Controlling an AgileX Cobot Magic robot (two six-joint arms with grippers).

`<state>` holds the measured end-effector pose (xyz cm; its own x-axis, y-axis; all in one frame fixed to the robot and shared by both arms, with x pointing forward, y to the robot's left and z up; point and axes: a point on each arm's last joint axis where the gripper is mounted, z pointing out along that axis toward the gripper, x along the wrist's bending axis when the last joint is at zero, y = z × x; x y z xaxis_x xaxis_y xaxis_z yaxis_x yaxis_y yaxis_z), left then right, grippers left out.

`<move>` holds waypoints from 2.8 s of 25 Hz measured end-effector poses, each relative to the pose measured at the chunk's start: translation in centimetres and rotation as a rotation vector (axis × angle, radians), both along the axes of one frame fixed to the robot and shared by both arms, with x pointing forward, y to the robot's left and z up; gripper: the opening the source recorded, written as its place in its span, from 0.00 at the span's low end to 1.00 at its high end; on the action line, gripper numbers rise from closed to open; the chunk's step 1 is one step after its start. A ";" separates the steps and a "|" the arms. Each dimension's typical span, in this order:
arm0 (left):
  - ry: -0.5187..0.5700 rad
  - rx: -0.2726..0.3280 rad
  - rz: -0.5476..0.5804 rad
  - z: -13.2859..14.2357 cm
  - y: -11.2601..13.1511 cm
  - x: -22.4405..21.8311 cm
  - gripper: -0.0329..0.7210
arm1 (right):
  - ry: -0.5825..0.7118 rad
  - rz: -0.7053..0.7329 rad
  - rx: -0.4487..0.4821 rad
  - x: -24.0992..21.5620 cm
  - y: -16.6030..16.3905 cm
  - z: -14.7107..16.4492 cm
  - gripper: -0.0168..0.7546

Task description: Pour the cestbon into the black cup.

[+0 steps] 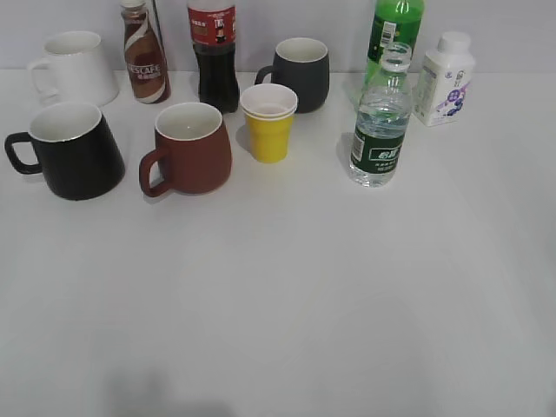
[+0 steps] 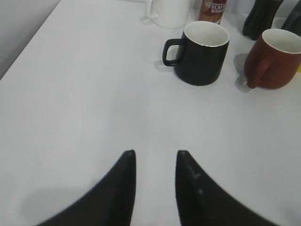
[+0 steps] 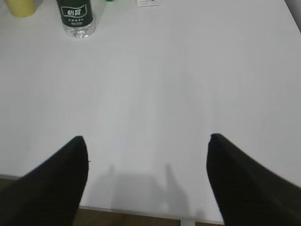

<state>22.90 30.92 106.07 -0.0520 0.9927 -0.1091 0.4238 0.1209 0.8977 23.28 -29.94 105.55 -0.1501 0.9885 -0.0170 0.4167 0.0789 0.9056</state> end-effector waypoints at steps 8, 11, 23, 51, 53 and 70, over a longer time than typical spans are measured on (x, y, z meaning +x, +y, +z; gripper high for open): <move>-0.001 0.000 0.000 0.0 0.0 0.0 0.34 | 0.000 0.000 0.000 0.0 0.0 0.0 0.79; -0.001 0.000 0.000 0.0 0.0 0.0 0.34 | 0.000 0.000 0.000 0.0 0.0 0.0 0.79; -0.001 0.000 0.000 0.0 0.0 0.0 0.34 | 0.000 0.000 0.000 0.0 0.0 0.0 0.79; -0.472 0.049 -0.147 3.0 -2.7 18.8 0.34 | 0.001 0.006 0.009 0.0 0.1 0.0 0.79; -0.415 0.043 -0.159 1.2 -3.0 21.1 0.35 | 0.003 0.013 0.019 0.0 0.2 0.0 0.79; -0.312 0.033 -0.006 -13.2 -1.8 23.1 0.36 | 0.003 0.015 0.022 0.0 0.2 0.0 0.79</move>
